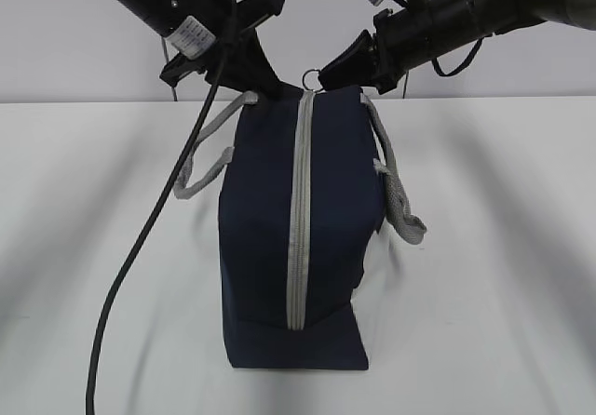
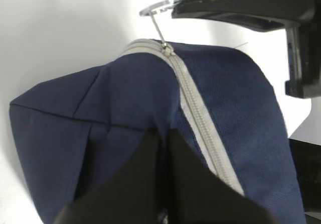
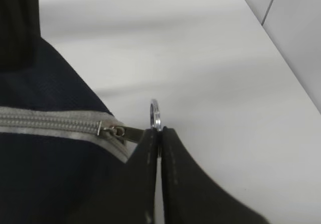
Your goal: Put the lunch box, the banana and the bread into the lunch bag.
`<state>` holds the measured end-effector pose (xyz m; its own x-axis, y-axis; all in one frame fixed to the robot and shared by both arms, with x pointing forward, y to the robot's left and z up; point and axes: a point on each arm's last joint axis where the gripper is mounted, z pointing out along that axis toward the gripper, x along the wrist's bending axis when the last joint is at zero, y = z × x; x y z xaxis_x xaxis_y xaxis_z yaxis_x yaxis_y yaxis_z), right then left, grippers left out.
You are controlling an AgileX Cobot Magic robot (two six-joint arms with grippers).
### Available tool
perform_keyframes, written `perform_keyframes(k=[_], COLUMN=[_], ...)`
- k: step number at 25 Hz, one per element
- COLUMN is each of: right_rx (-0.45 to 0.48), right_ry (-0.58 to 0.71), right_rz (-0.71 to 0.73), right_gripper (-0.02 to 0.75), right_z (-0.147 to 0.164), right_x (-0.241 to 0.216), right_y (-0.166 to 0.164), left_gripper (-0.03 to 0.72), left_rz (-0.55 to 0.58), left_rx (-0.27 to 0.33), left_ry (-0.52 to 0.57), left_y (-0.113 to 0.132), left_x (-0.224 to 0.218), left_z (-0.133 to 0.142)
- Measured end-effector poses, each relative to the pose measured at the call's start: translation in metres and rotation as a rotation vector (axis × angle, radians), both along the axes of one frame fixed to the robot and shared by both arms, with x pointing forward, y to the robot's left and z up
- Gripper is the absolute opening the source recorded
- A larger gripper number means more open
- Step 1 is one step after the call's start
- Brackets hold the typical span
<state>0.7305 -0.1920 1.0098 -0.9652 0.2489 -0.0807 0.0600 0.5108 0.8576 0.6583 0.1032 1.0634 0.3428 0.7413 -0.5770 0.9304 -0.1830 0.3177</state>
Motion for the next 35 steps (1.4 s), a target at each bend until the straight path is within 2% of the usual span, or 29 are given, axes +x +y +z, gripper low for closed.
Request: perform_keyframes(k=[5,12,18,24,35], right_rx=[-0.009,-0.029,-0.048,-0.116,-0.141], right_ry=[0.0,0.064,0.081,0.12,0.159], right_rz=[-0.003,0.002,0.006,0.003,-0.012], right_gripper=[0.0,0.0,0.0,0.0,0.0], right_z=[-0.002,-0.028,-0.032,-0.037,-0.038], right_x=[0.001,0.005,0.004,0.002,0.001], right_y=[0.0,-0.001,-0.002,-0.005,-0.007], left_gripper=[0.008,0.008,0.008,0.008,0.008], left_rz=[-0.004,-0.006,-0.017,-0.049,-0.081], left_rx=[-0.005,-0.005,-0.002,-0.044,-0.075], left_ry=[-0.002,-0.004,-0.011,-0.024,-0.054], left_y=[0.0,-0.001,-0.001,-0.005,-0.007], left_x=[0.0,0.0,0.001,0.002,0.002], left_z=[0.0,-0.001,-0.002,-0.004,-0.002])
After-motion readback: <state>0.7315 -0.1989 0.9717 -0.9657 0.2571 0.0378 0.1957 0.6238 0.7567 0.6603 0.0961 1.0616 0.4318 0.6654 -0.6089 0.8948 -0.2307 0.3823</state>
